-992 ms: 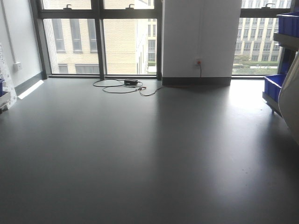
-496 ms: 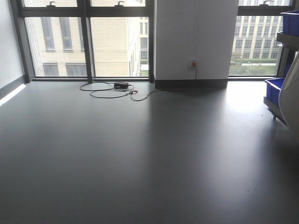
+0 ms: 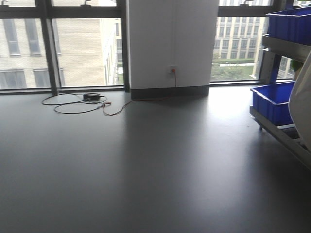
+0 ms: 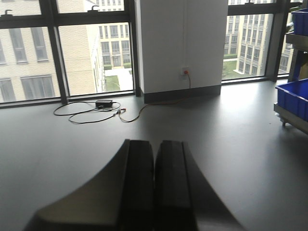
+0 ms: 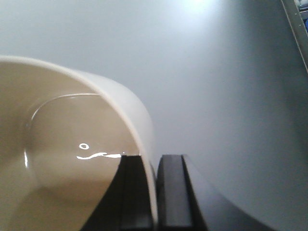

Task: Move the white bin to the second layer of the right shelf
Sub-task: 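Turn toward the roller shelf rack with blue crates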

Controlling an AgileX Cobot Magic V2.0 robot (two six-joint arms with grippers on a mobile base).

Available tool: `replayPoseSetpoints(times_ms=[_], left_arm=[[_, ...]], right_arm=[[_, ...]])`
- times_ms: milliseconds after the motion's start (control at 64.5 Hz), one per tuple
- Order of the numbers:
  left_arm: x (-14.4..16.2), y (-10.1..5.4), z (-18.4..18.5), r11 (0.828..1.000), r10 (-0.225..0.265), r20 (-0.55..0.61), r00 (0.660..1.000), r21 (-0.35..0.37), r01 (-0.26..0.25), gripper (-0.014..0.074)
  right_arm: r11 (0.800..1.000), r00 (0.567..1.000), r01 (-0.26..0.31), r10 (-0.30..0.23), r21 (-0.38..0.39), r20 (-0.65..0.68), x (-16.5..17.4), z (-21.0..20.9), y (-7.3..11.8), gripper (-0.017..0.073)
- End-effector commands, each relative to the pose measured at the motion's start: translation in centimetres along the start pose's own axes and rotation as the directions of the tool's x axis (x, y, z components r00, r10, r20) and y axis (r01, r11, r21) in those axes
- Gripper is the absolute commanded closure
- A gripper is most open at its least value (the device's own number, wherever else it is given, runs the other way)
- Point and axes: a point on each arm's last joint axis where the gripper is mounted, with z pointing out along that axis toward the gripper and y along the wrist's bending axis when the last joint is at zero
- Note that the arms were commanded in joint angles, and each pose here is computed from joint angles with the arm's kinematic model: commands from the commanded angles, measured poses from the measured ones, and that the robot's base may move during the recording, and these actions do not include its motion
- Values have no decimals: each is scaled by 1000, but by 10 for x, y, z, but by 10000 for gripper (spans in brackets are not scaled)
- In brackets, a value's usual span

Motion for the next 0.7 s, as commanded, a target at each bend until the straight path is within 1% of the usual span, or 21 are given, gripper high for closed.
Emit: replayPoseSetpoints(times_ms=[0,682], left_arm=[[4,0,0,1000,-9,61,998,-3,9,509],[4,0,0,1000,-9,61,998,-3,9,509]], right_arm=[[1000,994,5,-4,-12,108,-14,-7,2,511],[1000,994,5,-4,-12,108,-14,-7,2,511]])
